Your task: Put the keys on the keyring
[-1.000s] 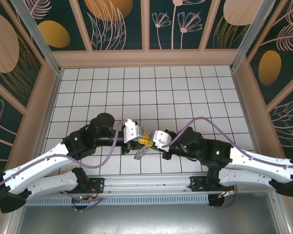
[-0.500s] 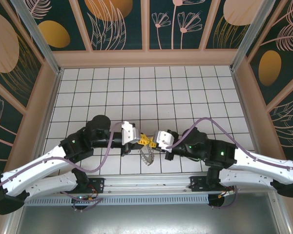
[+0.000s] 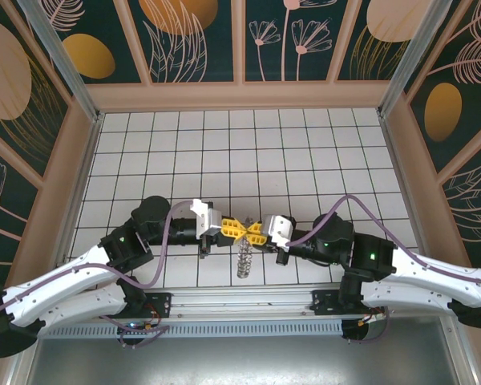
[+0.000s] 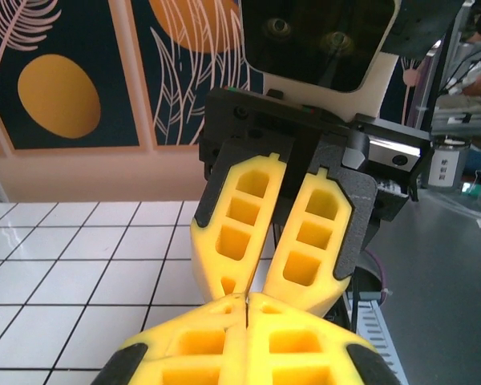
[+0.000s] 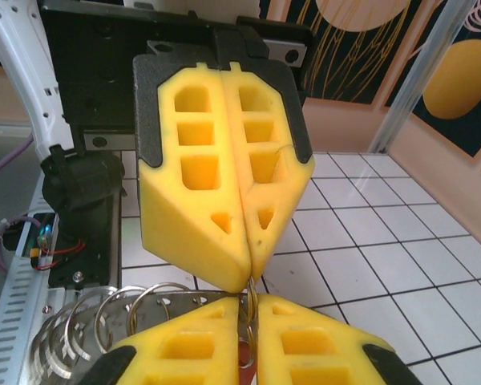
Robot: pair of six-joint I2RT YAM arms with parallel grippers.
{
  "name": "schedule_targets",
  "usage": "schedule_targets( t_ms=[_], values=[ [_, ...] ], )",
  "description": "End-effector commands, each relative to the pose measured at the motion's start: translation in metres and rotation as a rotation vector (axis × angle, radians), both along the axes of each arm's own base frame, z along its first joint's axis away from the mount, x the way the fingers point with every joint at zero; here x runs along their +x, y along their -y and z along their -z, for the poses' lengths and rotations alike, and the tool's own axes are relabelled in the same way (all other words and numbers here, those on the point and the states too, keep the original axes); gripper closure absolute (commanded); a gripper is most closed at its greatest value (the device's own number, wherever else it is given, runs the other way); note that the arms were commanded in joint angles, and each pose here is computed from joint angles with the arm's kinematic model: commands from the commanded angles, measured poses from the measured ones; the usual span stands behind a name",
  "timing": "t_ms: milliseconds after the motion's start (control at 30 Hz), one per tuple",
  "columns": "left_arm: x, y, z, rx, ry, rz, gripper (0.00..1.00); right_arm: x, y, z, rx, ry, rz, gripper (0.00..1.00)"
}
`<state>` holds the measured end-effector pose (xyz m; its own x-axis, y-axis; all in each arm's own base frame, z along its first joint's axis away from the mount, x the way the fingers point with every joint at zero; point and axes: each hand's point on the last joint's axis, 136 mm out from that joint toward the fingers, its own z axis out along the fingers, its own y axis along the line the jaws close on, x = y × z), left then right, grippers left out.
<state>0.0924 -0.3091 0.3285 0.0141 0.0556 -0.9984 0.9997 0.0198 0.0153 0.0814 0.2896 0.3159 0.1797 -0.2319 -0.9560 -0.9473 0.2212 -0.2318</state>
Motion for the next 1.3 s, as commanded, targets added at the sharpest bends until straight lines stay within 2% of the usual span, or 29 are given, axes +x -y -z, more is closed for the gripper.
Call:
schedule_targets(
  t_ms=[0,67,133,267,367,467,567,700,800,833,933,1067,1267],
  values=[
    [-0.008,-0.003,-0.025,-0.098,0.025,0.035,1.00,-0.004,0.000,-0.014,0.072,0.010,-0.020,0.94],
    [-0.008,-0.003,-0.023,-0.098,0.020,0.038,1.00,-0.005,0.001,-0.016,0.079,0.018,-0.023,0.99],
    [-0.006,-0.001,-0.018,-0.082,0.009,0.031,1.00,-0.003,0.003,-0.017,0.080,0.025,-0.013,1.00],
    [0.005,0.002,0.002,0.047,-0.021,-0.017,1.00,0.002,0.007,-0.020,0.073,0.021,0.021,1.00],
    [0.017,0.000,0.016,0.156,-0.017,-0.082,0.91,0.009,0.007,-0.015,0.029,0.014,0.062,1.00],
    [0.025,-0.002,0.026,0.236,-0.002,-0.120,0.89,0.011,0.004,-0.010,-0.008,0.012,0.069,1.00],
    [0.027,-0.001,0.028,0.259,0.007,-0.122,0.87,0.011,0.001,-0.010,-0.013,0.018,0.062,1.00],
    [0.028,0.003,0.032,0.266,0.004,-0.115,0.79,0.011,0.000,-0.014,-0.009,0.028,0.058,1.00],
    [0.028,0.006,0.038,0.275,-0.001,-0.108,0.78,0.010,-0.001,-0.017,-0.006,0.032,0.051,1.00],
    [0.028,0.006,0.039,0.278,-0.002,-0.106,0.78,0.010,-0.002,-0.018,-0.004,0.033,0.048,1.00],
    [0.026,0.006,0.038,0.275,-0.003,-0.092,0.94,0.009,-0.002,-0.020,0.003,0.037,0.042,1.00],
    [0.022,0.004,0.037,0.262,-0.007,-0.081,1.00,0.008,-0.002,-0.022,0.019,0.037,0.034,1.00],
    [0.012,0.002,0.019,0.159,-0.007,-0.052,1.00,0.006,-0.001,-0.025,0.046,0.034,0.025,1.00]
  ],
)
